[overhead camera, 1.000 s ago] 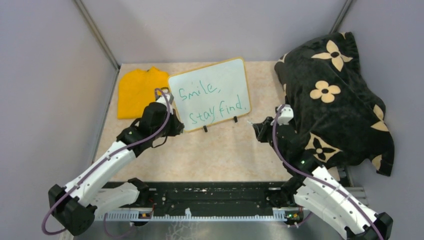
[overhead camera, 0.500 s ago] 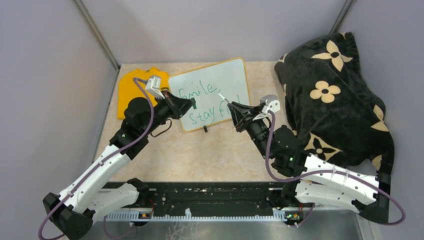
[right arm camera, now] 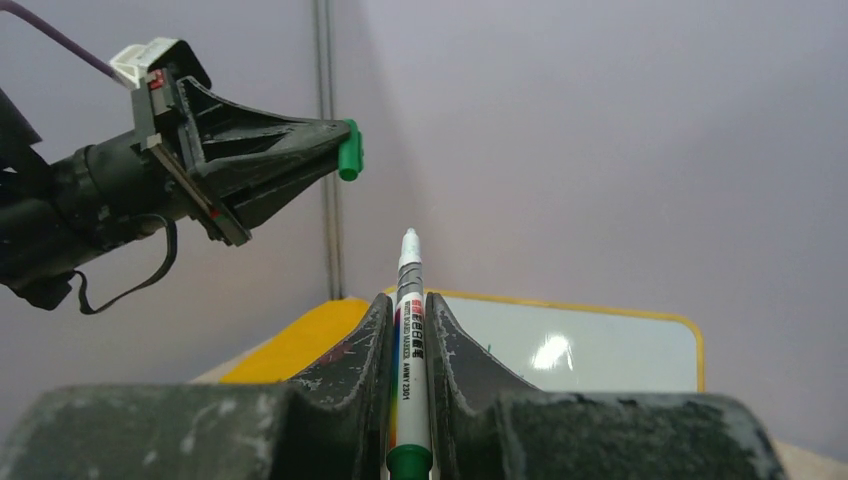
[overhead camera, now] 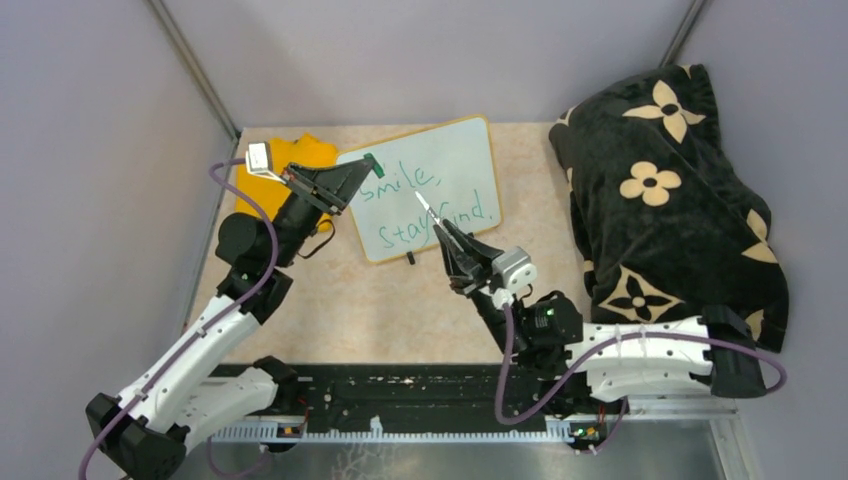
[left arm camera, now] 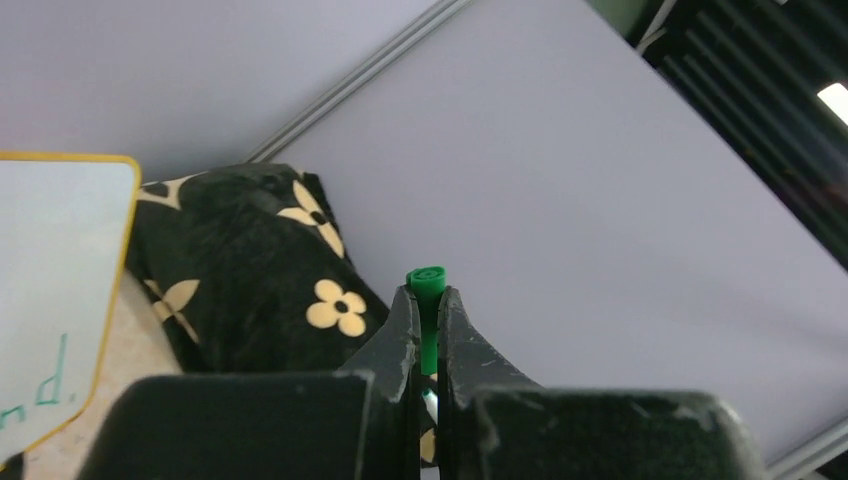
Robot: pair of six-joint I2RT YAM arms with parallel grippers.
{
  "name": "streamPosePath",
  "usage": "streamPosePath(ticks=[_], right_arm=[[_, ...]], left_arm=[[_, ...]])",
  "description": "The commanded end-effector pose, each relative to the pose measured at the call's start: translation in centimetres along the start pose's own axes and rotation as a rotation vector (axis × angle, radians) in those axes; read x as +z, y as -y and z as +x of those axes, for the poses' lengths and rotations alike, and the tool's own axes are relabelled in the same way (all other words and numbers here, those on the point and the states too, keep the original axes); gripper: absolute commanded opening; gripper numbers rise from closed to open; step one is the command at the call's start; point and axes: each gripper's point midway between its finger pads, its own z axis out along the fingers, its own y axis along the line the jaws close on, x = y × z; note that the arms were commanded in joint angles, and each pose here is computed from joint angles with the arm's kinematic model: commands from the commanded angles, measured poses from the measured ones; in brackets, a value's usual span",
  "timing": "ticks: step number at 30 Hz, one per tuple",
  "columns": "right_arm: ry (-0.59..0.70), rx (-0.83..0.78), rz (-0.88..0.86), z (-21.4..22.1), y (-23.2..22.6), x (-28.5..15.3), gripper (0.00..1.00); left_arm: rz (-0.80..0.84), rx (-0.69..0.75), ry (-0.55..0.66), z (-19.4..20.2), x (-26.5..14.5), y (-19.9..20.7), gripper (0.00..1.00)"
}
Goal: Write a sentence on the whiteboard
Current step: Close the whiteboard marker at the center of the board.
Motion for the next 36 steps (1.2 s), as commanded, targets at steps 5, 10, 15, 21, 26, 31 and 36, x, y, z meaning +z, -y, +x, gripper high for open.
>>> streamPosePath(ticks=[5, 10, 15, 21, 26, 31, 36], right_arm=[[0.218, -0.13, 0.051, -4.3, -1.0, 0.3, 0.0], [0.27, -0.131, 0.021, -5.0, -2.4, 0.8, 0.0], [0.301, -0.094, -0.017, -5.7, -3.4, 0.9, 0.0], [0.312, -0.06, -0.046, -6.3, -4.3, 0.9, 0.0], [0.297, -0.06, -0.048, -6.2, -4.6, 1.2, 0.0], [0.28, -0.052, -0.053, -5.7, -4.9, 1.4, 0.0], [0.271, -0.052, -0.054, -5.4, -5.2, 1.5, 0.0]], left_arm=[[0.154, -0.226, 0.004, -0.9, 0.3, 4.1, 0.0], [0.178, -0.301, -0.025, -0.5, -0.3, 4.6, 0.0], [0.19, -0.311, -0.028, -0.6, -0.8, 5.0, 0.0], [0.187, -0.323, -0.032, -0.6, -0.9, 4.7, 0.0], [0.203, -0.33, -0.046, -0.4, -1.0, 5.1, 0.0], [0.215, -0.333, -0.057, -0.3, -1.0, 5.3, 0.0], [0.223, -0.331, -0.065, -0.2, -1.1, 5.5, 0.0]])
